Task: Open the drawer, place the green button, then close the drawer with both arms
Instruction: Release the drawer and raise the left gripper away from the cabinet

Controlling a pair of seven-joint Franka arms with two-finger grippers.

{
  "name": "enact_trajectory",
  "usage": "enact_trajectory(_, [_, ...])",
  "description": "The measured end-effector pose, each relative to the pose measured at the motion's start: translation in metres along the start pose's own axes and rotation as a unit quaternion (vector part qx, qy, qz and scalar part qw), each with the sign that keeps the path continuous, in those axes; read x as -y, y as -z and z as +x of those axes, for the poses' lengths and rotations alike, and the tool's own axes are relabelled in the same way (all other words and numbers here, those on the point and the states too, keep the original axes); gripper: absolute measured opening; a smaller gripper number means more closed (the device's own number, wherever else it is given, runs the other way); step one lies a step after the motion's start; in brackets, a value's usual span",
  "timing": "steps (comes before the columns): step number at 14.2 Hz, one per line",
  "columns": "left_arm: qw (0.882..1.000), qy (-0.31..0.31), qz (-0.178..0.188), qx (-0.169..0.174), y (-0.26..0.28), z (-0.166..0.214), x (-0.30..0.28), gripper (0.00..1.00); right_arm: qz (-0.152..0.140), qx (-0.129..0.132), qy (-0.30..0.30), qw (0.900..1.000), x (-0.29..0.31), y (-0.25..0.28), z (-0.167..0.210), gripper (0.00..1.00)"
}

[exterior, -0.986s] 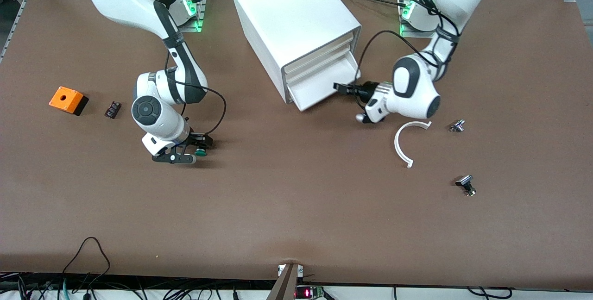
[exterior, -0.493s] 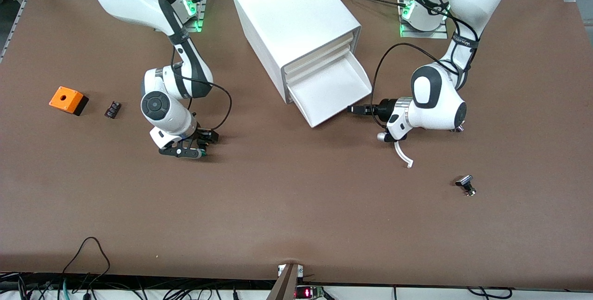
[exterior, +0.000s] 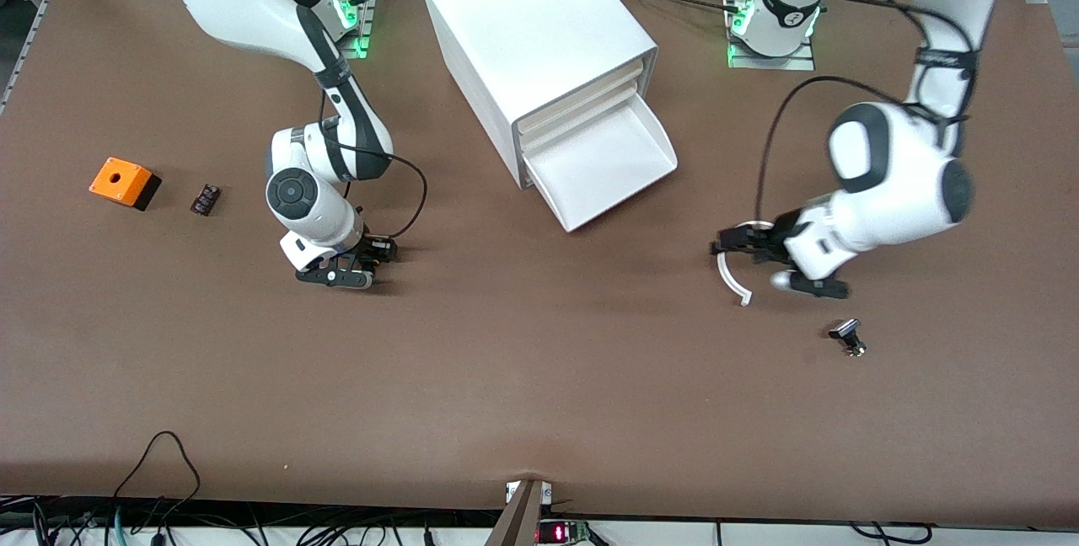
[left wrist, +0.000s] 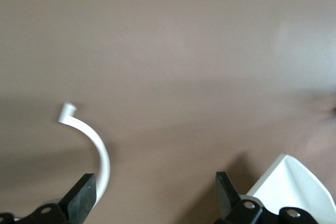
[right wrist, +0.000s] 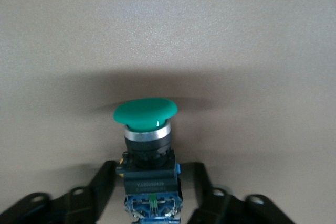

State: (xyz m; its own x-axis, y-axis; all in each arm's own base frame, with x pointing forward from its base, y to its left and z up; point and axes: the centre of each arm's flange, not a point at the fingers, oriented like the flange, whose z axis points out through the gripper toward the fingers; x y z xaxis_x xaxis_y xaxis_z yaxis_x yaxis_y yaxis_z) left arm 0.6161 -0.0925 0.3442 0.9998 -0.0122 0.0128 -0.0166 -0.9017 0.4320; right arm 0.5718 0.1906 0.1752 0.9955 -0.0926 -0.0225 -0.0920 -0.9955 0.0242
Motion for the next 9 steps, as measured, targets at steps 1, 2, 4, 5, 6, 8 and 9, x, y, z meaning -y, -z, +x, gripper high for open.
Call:
enact_trajectory(1, [1.000, -0.008, 0.011, -0.011, 0.021, 0.003, 0.003, 1.00, 0.002, -0.002, 0.001, 1.000, 0.002, 0.003, 0.000, 0.48])
enact_trajectory(2, [0.999, -0.026, 0.032, -0.012, 0.042, 0.004, 0.005, 1.00, 0.004, -0.004, 0.003, 1.000, 0.004, 0.004, 0.000, 0.41])
enact_trajectory(4, [0.995, -0.061, 0.082, 0.004, 0.096, 0.000, 0.004, 1.00, 0.010, -0.010, 0.009, 1.000, 0.014, 0.010, 0.002, 0.41])
enact_trajectory(5, [0.992, -0.072, 0.101, 0.013, 0.128, -0.006, 0.000, 1.00, 0.015, -0.015, 0.014, 1.000, 0.021, 0.015, 0.003, 0.41])
enact_trajectory(6, [0.989, -0.081, 0.121, 0.017, 0.160, -0.016, -0.004, 1.00, 0.021, -0.022, 0.018, 0.999, 0.030, 0.022, 0.006, 0.41])
enact_trajectory(8, [0.982, -0.091, 0.160, 0.029, 0.216, -0.047, -0.016, 1.00, 0.038, -0.044, 0.031, 0.998, 0.050, 0.048, 0.016, 0.41])
enact_trajectory(9, [0.980, -0.087, 0.173, 0.040, 0.234, -0.064, -0.025, 1.00, 0.046, -0.058, 0.046, 0.996, 0.064, 0.067, 0.022, 0.41])
